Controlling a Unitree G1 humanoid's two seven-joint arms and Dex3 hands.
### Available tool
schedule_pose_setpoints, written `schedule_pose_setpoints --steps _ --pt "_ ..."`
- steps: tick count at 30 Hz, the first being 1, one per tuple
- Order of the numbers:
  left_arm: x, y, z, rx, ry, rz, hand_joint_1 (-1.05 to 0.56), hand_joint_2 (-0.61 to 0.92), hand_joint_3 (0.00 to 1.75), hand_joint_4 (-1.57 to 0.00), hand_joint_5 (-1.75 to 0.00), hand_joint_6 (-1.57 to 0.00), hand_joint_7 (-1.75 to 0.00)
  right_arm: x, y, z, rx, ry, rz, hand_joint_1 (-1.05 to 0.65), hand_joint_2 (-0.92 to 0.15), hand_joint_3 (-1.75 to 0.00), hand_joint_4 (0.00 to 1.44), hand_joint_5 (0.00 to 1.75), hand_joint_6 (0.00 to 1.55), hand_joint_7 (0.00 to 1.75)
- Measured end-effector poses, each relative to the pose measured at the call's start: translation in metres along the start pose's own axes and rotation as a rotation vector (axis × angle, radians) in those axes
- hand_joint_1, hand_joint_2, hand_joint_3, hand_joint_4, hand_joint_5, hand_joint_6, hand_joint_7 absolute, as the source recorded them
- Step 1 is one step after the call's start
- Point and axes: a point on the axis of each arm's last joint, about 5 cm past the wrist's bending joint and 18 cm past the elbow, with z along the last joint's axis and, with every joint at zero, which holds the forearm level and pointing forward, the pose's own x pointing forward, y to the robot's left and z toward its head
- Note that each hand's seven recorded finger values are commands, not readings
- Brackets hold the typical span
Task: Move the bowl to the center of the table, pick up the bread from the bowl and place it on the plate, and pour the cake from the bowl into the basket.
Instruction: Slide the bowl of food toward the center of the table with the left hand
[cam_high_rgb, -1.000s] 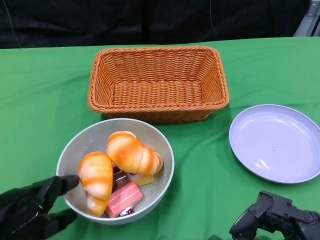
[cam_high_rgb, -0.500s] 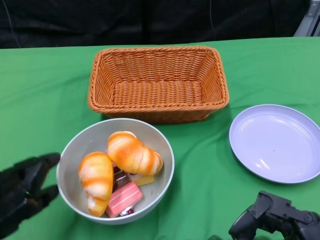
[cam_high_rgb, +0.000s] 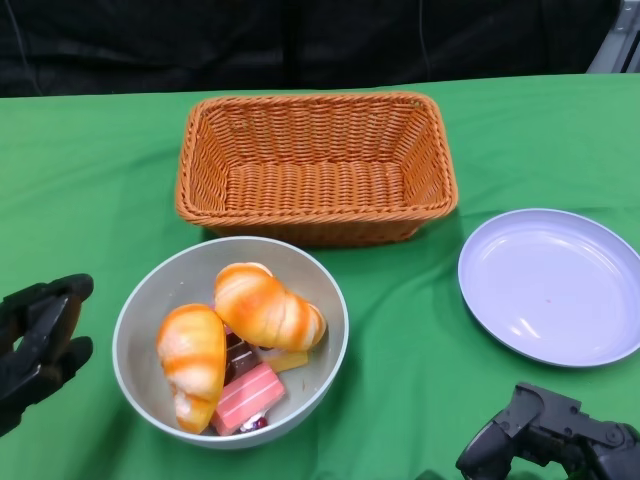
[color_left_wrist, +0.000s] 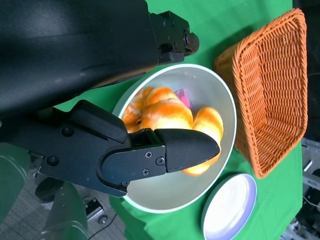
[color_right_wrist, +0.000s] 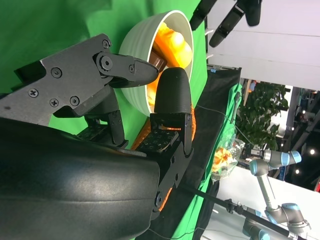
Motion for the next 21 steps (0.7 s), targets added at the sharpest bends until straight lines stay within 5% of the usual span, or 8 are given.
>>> schedule_pose_setpoints --steps 12,21 --pt "0.045 0.003 -0.01 -0.001 0.101 0.019 -0.83 0.92 0.62 0.0 0.0 -0.02 -0.01 0.0 0.001 0.0 -0.004 0.0 0.003 -0.26 -0.7 -0.59 0.73 1.51 0.69 1.19" --pt "0.055 0.004 -0.015 -0.007 0.104 -0.021 -0.82 0.92 0.63 0.0 0.0 0.0 0.0 0.001 0.002 0.0 0.001 -0.003 0.007 -0.27 -0.73 -0.55 0.72 1.51 0.69 1.19"
